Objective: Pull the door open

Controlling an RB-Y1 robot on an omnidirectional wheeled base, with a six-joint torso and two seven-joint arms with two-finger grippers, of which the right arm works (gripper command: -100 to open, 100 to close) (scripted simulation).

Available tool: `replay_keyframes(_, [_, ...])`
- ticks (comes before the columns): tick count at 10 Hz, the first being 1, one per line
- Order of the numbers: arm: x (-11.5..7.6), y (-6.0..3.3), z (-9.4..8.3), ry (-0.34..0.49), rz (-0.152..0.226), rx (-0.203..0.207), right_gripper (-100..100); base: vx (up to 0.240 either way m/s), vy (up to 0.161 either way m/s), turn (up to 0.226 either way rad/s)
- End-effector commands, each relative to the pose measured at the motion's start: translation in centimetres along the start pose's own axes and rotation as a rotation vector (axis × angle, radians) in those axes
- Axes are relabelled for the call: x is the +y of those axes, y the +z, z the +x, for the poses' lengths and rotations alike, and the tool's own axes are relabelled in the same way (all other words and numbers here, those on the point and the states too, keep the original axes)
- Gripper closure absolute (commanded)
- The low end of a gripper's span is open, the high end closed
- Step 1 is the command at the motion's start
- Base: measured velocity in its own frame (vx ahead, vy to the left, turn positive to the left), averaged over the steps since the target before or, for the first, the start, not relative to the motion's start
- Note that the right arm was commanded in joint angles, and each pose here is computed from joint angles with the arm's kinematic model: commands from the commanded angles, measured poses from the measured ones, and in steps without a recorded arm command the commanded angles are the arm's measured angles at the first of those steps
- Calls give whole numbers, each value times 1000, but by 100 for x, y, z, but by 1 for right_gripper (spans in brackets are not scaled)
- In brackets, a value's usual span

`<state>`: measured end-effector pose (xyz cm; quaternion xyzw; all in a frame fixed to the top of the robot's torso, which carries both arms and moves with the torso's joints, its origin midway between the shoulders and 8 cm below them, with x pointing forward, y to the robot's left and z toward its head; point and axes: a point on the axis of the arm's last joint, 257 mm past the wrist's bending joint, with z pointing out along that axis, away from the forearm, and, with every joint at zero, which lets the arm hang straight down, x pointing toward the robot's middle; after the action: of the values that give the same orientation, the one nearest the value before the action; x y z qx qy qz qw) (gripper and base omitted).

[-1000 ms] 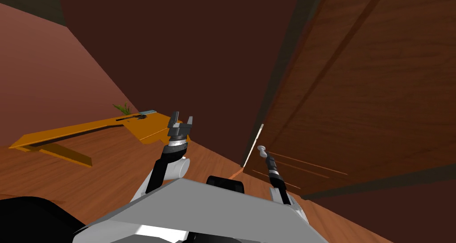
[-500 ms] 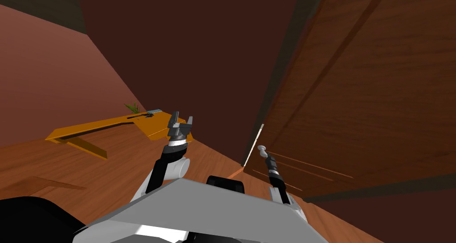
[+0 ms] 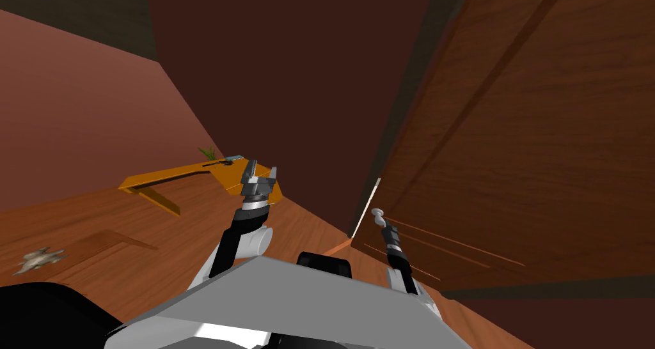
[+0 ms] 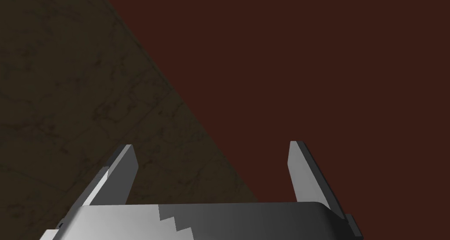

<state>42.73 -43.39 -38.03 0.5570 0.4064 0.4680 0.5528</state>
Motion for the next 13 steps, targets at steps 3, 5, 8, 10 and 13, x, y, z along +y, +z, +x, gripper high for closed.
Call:
replay_keyframes(3, [6, 63, 163, 85, -10, 15, 100, -40, -11, 39])
replay_keyframes(5, [6, 69, 132, 137, -10, 3, 100, -19, -7, 42])
replay_keyframes(8, [6, 74, 102, 188, -11, -8, 100, -40, -16, 67])
replay_keyframes(10, [5, 78, 72, 240, -12, -20, 100, -50, -14, 69])
replay_keyframes(13, [-75, 46, -108, 328, 5, -70, -100, -75, -28, 80])
